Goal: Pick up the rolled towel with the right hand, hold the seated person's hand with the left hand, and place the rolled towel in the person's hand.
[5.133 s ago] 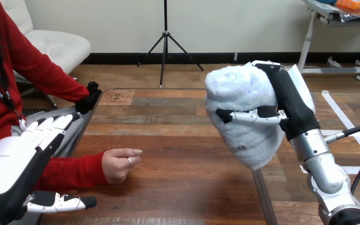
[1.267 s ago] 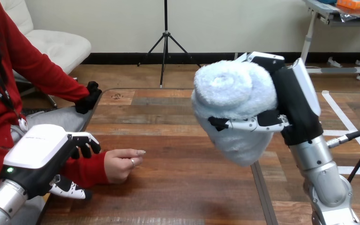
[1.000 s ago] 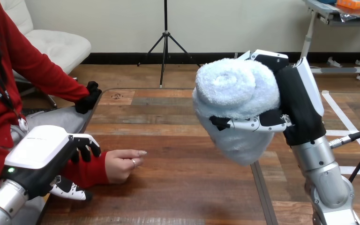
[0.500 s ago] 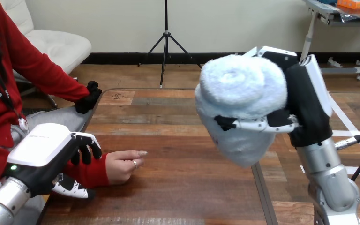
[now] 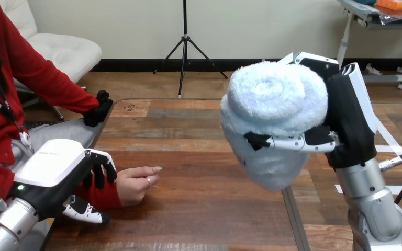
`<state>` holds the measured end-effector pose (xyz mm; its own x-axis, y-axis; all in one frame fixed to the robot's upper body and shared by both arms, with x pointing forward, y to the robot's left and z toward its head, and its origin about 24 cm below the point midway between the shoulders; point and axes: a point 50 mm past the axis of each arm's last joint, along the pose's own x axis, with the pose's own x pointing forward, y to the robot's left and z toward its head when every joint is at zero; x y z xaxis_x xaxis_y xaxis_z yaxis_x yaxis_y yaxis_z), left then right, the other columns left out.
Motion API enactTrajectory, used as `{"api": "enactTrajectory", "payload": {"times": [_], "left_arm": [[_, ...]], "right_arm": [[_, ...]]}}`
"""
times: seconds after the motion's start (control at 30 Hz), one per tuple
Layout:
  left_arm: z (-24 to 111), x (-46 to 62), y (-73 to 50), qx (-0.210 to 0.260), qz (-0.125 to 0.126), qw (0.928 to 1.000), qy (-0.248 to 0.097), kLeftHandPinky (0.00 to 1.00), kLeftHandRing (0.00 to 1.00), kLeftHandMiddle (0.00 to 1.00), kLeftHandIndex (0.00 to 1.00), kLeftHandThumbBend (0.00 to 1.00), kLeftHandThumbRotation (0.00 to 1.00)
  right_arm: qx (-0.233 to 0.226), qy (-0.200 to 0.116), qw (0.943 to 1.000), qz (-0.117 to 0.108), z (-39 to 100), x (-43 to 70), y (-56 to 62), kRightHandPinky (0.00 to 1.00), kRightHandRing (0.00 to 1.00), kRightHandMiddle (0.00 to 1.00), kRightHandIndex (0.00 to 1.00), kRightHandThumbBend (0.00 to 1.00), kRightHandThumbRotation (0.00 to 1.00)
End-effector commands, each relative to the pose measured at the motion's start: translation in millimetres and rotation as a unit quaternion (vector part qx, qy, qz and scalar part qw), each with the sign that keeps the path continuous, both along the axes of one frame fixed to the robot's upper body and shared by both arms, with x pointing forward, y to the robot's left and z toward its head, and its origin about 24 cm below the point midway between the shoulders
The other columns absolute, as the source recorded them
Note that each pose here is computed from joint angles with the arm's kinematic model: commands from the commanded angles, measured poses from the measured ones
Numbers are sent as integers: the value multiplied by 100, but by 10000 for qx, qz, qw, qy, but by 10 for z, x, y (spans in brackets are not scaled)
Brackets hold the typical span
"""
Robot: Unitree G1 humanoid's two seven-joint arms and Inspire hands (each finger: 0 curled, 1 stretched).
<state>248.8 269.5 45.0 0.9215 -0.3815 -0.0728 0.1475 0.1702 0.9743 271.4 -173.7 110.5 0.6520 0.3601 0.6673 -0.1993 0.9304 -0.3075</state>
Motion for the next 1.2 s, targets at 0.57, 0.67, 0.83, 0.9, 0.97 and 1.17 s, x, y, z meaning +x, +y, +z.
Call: {"api": "enactTrajectory", "payload": {"times": [0.57,0.67,0.83,0.9,0.97,1.17], "left_arm": [[187,167,-111,-205,-168,9981,-550,48,48,52,55,100,0],[190,169,-118,-191,-157,9981,-569,50,51,55,57,100,0],[191,169,-127,-190,-112,9979,-604,53,56,59,61,100,1],[195,169,-131,-191,-90,9979,-607,55,58,61,63,100,2],[196,170,-132,-159,-75,9978,-644,56,60,63,65,100,4],[189,171,-123,-59,21,9981,-614,60,66,68,70,100,7]], "right_arm": [[293,-558,9980,61,322,-117,22,4,6,10,8,56,0],[323,-514,9981,108,328,-115,23,4,6,10,8,56,0],[306,-506,9982,64,331,-112,15,4,6,9,7,56,0],[294,-524,9982,58,332,-108,13,4,6,10,8,56,0],[281,-522,9982,30,336,-107,9,4,6,10,8,56,0],[248,-540,9982,-3,338,-103,3,4,6,10,8,57,0]]}}
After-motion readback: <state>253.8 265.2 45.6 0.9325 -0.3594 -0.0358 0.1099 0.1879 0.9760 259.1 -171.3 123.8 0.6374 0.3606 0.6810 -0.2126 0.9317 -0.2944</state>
